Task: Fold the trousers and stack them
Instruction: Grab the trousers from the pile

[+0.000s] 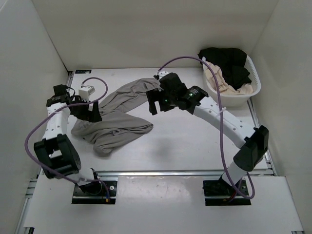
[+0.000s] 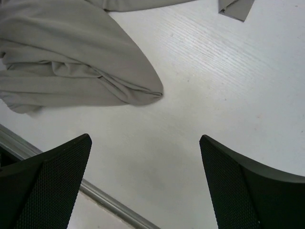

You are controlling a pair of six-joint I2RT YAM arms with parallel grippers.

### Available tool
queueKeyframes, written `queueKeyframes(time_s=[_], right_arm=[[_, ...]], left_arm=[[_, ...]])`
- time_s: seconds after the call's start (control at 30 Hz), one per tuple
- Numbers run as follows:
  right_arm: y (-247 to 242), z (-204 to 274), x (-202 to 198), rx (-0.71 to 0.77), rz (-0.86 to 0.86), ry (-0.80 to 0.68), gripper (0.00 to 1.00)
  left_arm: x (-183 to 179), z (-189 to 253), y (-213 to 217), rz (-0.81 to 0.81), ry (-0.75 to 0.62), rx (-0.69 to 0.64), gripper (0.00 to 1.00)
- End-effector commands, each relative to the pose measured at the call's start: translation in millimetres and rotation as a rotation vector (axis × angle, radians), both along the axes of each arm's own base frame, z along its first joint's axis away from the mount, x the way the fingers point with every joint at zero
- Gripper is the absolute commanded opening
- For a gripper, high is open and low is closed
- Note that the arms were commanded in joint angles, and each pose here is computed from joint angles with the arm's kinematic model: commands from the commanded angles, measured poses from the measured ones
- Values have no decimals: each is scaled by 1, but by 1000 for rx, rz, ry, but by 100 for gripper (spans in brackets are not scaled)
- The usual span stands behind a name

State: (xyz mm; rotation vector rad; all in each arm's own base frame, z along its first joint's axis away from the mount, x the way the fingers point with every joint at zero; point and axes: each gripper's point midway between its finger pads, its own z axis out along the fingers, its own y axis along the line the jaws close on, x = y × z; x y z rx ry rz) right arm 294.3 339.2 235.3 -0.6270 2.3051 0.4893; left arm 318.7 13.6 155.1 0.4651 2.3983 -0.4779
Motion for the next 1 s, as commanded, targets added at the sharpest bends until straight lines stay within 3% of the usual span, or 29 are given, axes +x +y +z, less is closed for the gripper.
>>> queueKeyframes(time_s=[0.0,0.07,0.17,0.2,0.27,0.33,0.57,0.73,0.77,0.8,0.87,0.93,0.97], right_arm=[[36,-2,-30,103,151,7,99],[74,-8,-64,27,320,-15,99],[122,-89,-75,-181,522,-8,99],[148,-75,-76,-128,575,-37,99],[174,-108,-78,-141,644,2,99],[198,-101,-74,-78,679,-21,99],[238,-111,-123,22,802,30,99],[263,-142,-113,61,721,66,98],[266,-145,-110,70,677,79,94],[264,-149,-101,62,639,85,73],[256,-157,-93,34,602,96,57],[253,-149,-93,26,625,73,52],[254,-148,-96,33,648,79,55]], left_arm=[[-1,-52,44,25,96,155,100],[-3,-68,66,74,157,114,100],[-3,-77,77,97,180,31,100],[-3,-74,78,105,176,1,100],[-8,-73,94,169,179,-37,100],[-13,-75,108,213,186,-46,100],[-42,-94,143,317,298,-88,100],[-40,-96,145,325,312,-99,100],[-39,-95,144,323,306,-108,100],[-39,-95,144,323,306,-108,100],[-38,-88,145,324,285,-95,100],[-37,-84,145,325,274,-87,100],[-39,-81,144,325,274,-87,100]])
